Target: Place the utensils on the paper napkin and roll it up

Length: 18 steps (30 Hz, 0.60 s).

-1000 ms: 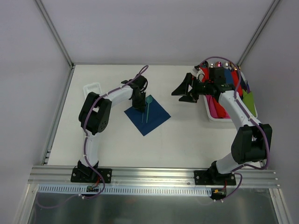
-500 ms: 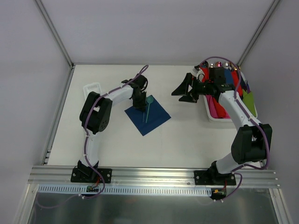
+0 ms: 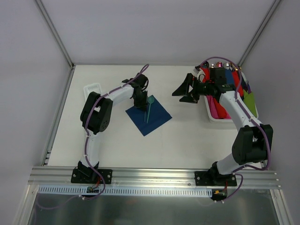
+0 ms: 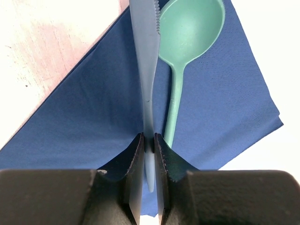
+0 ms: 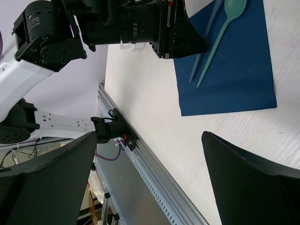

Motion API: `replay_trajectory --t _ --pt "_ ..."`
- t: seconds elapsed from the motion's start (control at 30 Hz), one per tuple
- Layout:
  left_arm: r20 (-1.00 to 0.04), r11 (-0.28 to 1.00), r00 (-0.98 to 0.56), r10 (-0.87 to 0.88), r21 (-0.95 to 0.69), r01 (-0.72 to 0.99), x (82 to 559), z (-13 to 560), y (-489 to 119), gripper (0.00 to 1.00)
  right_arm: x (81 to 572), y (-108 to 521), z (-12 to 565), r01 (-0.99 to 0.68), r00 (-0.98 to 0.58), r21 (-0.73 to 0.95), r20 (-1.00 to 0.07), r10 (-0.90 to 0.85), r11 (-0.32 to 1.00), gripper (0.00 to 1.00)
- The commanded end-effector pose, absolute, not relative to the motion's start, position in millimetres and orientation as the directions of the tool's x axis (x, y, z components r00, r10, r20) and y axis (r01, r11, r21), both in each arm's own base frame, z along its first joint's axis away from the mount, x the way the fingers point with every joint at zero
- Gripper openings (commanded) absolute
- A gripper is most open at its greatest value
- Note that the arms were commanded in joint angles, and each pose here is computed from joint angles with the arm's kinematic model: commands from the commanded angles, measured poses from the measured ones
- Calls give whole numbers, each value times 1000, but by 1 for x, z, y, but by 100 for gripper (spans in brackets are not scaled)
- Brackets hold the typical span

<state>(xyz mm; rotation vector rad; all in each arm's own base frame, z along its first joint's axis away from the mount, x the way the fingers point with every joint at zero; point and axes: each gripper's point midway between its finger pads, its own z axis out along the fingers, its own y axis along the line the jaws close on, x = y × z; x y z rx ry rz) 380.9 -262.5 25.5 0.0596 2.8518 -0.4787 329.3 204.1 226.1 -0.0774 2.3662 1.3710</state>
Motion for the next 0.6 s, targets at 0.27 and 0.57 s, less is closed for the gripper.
replay_trajectory --t 0.27,0.57 --pt "-250 932 -968 -21 -355 72 390 33 -268 16 330 205 234 -278 -910 821 -392 139 498 99" --pt "-278 931 -961 -12 -354 90 390 44 -266 21 331 204 232 -291 -906 815 -403 129 501 99"
